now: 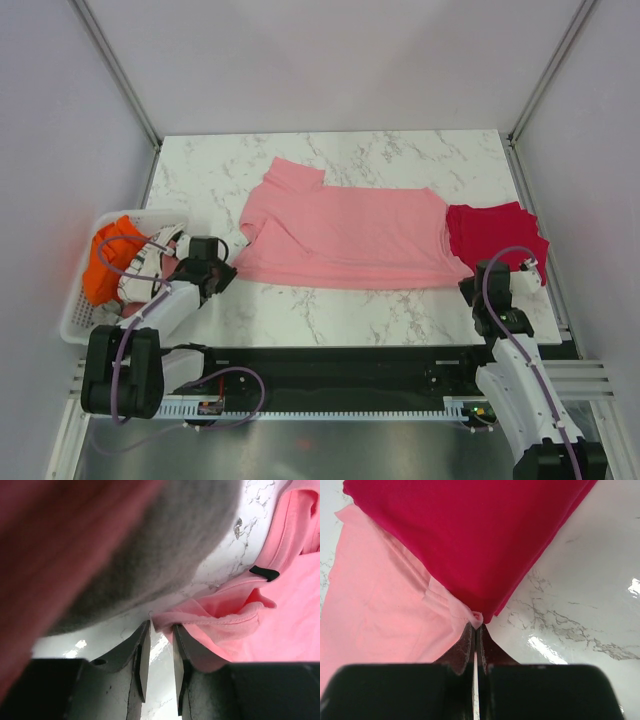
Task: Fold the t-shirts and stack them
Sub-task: Fold the tshirt
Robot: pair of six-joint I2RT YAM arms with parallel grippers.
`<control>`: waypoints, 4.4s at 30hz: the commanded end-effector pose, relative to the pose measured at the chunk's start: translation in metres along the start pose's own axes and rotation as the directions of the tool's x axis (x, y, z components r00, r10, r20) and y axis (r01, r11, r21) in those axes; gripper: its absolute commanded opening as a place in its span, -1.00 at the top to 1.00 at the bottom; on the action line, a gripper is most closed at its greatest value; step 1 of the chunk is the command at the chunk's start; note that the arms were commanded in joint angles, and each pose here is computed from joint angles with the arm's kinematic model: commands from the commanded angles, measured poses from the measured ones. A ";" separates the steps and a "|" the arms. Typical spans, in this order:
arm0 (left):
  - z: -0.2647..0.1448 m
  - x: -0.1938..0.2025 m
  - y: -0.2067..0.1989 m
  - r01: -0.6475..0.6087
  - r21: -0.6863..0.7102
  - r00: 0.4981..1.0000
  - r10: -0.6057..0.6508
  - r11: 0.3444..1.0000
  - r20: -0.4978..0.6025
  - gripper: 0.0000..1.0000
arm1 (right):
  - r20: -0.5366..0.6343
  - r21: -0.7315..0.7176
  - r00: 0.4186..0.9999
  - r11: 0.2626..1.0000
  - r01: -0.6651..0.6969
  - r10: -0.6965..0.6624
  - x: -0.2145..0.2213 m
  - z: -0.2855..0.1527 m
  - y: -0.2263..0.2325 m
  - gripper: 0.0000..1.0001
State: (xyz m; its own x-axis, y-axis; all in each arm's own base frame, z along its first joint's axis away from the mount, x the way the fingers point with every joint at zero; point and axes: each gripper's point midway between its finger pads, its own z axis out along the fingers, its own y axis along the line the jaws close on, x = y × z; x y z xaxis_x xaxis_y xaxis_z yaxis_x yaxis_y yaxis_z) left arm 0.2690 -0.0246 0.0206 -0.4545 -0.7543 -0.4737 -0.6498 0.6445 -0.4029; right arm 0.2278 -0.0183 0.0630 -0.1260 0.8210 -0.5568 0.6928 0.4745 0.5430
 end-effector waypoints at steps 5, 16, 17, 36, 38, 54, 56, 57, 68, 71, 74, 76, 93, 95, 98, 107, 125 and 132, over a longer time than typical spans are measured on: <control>0.001 -0.044 0.010 0.049 -0.079 0.986 -0.036 0.996 0.164 0.41 | 0.024 0.017 1.000 1.000 -0.012 0.012 -0.003 -0.001 -0.006 1.00; -0.044 -0.071 -0.031 -0.088 0.090 0.973 0.066 0.992 0.223 0.30 | 0.004 0.018 1.000 1.000 0.014 -0.014 0.001 -0.004 -0.010 1.00; -0.050 -0.071 -0.036 -0.105 0.114 0.971 0.077 0.988 0.224 0.20 | -0.022 0.000 0.999 1.000 0.029 -0.029 0.005 -0.005 -0.008 1.00; -0.100 -0.089 -0.077 -0.218 0.206 0.962 0.175 0.954 0.209 -0.12 | -0.005 -0.130 0.982 0.974 0.187 -0.189 -0.020 -0.016 0.047 -0.17; -0.098 -0.084 -0.083 -0.240 0.219 0.962 0.201 0.946 0.184 -0.12 | -0.065 -0.135 0.958 0.954 0.269 -0.279 -0.010 -0.004 0.055 -0.02; -0.006 -0.057 -0.189 -0.427 0.244 0.900 0.436 0.871 0.019 -0.20 | -0.101 -0.080 0.892 0.897 0.435 -0.441 -0.020 0.094 0.134 0.04; 0.017 -0.051 -0.192 -0.421 0.226 0.899 0.437 0.878 -0.025 -0.19 | -0.133 -0.049 0.900 0.910 0.412 -0.415 -0.010 0.108 0.126 0.04; 0.024 -0.049 -0.194 -0.416 0.232 0.898 0.437 0.879 -0.044 -0.18 | -0.138 -0.042 0.904 0.914 0.404 -0.406 -0.008 0.112 0.125 0.03; 0.086 -0.047 -0.182 -0.418 0.181 0.884 0.444 0.890 -0.147 -0.15 | -0.156 0.071 0.941 0.947 0.314 -0.300 -0.021 0.164 0.094 0.03; 0.090 -0.047 -0.179 -0.421 0.175 0.881 0.447 0.890 -0.153 -0.15 | -0.159 0.050 0.945 0.954 0.296 -0.285 -0.027 0.174 0.100 0.01; 0.095 -0.049 -0.176 -0.421 0.173 0.879 0.447 0.891 -0.164 -0.16 | -0.158 0.005 0.940 0.952 0.306 -0.302 -0.030 0.179 0.116 -0.04; 0.098 -0.047 -0.174 -0.418 0.175 0.877 0.446 0.892 -0.179 -0.16 | -0.165 -0.031 0.936 0.950 0.312 -0.312 -0.028 0.180 0.124 -0.08; 0.123 -0.056 -0.166 -0.391 0.128 0.884 0.411 0.911 -0.224 -0.11 | -0.226 -0.184 0.892 0.916 0.357 -0.393 -0.002 0.214 0.177 -0.14; 0.125 -0.059 -0.161 -0.378 0.116 0.890 0.395 0.918 -0.226 -0.11 | -0.210 -0.169 0.896 0.917 0.361 -0.391 -0.007 0.219 0.179 -0.13; 0.128 -0.063 -0.150 -0.356 0.096 0.898 0.369 0.929 -0.239 -0.11 | -0.191 -0.106 0.903 0.922 0.371 -0.385 -0.013 0.228 0.174 -0.08; 0.124 -0.074 -0.130 -0.307 0.055 0.921 0.311 0.950 -0.235 -0.11 | -0.154 -0.030 0.911 0.923 0.383 -0.383 -0.028 0.236 0.174 0.43; 0.096 -0.131 -0.190 -0.343 0.149 0.933 0.355 0.927 -0.058 -0.39 | -0.276 -0.375 0.864 0.875 0.306 -0.421 0.012 0.243 0.238 -0.04; 0.131 -0.156 -0.232 -0.364 0.164 0.922 0.380 0.917 -0.074 -0.41 | -0.311 -0.385 0.835 0.864 0.325 -0.453 0.027 0.249 0.227 -0.01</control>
State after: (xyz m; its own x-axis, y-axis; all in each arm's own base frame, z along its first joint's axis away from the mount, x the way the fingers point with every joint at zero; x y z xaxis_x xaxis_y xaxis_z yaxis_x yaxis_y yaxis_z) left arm 0.5604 -0.0422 0.1036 -0.6609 -0.5026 -0.5574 -0.3477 0.8632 -0.3660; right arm 0.5674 0.0243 0.0332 -0.5808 0.6018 -0.5481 0.3018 0.7846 0.5416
